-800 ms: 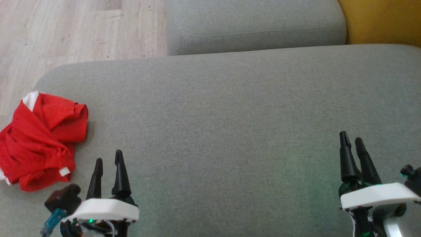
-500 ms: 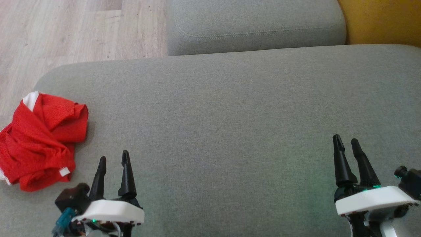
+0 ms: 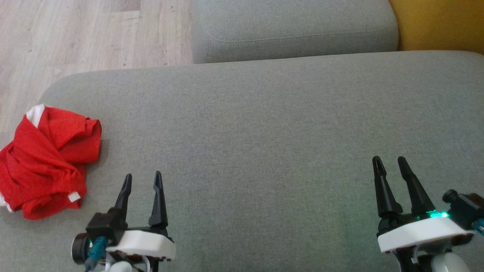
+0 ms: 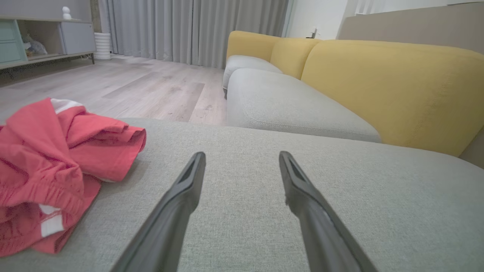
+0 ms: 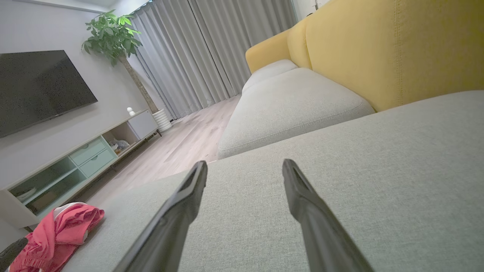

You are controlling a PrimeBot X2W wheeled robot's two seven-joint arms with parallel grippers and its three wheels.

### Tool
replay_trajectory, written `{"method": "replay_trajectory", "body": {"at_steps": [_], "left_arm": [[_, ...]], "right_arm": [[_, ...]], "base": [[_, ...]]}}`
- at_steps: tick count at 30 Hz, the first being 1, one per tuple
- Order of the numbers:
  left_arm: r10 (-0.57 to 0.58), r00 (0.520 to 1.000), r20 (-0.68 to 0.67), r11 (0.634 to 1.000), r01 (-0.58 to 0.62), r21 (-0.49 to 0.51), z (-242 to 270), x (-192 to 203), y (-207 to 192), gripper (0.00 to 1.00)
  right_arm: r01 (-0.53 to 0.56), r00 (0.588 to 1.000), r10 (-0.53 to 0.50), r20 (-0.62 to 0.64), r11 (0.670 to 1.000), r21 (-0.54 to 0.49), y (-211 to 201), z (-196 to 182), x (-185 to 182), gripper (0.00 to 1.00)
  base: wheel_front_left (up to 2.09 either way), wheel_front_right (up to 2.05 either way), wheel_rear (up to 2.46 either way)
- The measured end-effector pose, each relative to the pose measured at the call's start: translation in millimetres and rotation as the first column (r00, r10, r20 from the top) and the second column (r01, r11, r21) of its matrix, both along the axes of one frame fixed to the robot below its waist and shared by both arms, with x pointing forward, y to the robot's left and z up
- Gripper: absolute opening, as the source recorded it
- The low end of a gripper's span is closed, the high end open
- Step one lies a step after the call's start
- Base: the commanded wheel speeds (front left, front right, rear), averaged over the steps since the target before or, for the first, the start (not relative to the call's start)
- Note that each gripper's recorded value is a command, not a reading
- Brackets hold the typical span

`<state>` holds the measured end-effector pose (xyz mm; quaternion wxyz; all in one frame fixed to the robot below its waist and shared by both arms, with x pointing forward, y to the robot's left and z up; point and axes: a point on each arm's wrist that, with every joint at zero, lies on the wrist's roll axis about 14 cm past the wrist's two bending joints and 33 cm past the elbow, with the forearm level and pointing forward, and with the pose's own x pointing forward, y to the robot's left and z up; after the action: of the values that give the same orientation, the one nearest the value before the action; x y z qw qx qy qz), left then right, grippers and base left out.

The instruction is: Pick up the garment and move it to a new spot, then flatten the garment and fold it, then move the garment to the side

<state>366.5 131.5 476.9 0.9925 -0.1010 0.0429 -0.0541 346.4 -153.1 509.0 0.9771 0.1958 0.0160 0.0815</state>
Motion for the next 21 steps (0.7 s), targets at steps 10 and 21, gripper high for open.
{"method": "replay_trajectory", "body": {"at_steps": [10, 21], "left_arm": [[-0.019, 1.000, 0.017, 0.993, 0.017, 0.117, -5.3, -2.6, -2.1, 1.00], [-0.032, 0.999, 0.022, 0.977, 0.027, 0.212, -12.8, -6.2, -4.7, 1.00]], "right_arm": [[-0.009, 1.000, 0.011, 0.023, 0.996, -0.089, 2.6, 4.3, -1.4, 1.00], [0.002, 1.000, -0.002, 0.001, 0.991, -0.136, 2.7, -3.6, -8.4, 1.00]], "base": [[0.00, 0.00, 0.00], [0.00, 0.00, 0.00]]}}
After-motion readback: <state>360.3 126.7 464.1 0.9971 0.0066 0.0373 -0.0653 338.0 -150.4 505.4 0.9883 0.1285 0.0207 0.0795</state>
